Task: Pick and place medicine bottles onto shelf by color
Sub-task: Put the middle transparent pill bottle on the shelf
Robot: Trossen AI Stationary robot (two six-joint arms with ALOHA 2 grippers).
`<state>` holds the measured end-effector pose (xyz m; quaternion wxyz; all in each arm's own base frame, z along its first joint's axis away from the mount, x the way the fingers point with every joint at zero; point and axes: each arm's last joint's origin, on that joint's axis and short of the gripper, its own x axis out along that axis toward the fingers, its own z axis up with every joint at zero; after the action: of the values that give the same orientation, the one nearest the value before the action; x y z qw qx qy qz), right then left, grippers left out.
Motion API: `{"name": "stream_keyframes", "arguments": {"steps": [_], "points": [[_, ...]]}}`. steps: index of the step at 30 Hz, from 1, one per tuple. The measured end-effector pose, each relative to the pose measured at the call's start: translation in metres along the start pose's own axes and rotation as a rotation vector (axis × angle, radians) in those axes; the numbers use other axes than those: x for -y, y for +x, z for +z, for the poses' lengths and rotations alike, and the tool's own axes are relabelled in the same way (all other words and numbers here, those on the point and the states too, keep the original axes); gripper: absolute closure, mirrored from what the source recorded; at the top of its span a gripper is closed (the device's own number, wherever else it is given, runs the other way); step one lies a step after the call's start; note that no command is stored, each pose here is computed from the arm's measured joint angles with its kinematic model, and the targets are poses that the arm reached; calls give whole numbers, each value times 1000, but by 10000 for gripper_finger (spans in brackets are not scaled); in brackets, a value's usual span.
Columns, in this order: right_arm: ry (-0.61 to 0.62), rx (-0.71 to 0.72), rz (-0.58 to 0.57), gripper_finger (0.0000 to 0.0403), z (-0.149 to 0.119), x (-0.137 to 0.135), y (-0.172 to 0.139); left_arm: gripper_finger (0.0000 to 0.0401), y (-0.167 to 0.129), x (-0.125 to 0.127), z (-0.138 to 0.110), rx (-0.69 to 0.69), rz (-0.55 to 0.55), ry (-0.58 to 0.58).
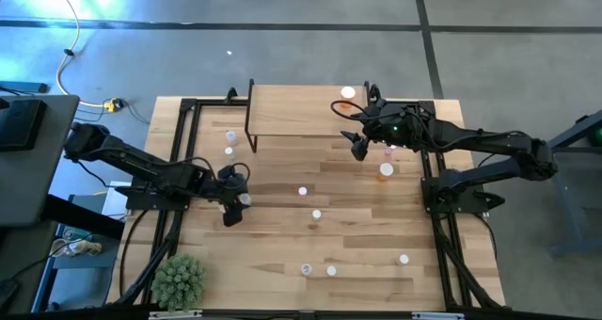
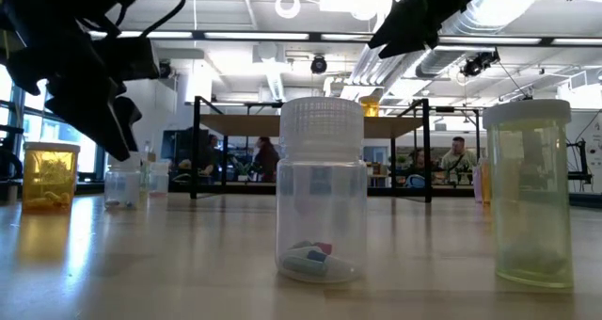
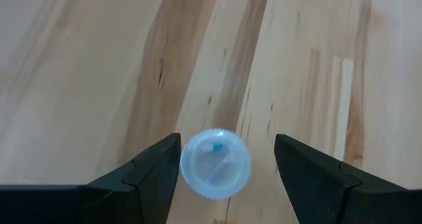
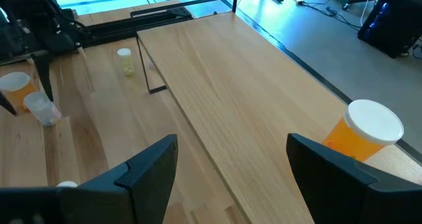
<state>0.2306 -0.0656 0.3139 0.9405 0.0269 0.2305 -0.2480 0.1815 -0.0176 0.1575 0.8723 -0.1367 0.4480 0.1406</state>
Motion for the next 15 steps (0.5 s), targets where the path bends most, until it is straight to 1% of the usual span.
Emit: {"name": "stream_keyframes", "arguments": {"steps": [3,5,15], "points": [[0,0,0,128,0,0,0,169,1,0,0,2,18,-17],[0,-1,0,128,0,0,0,177,2,-1,-1,-7,24,-19],[0,-7,0,128,-1,0,0,265,5,0,-2,-25,19,-14]]}}
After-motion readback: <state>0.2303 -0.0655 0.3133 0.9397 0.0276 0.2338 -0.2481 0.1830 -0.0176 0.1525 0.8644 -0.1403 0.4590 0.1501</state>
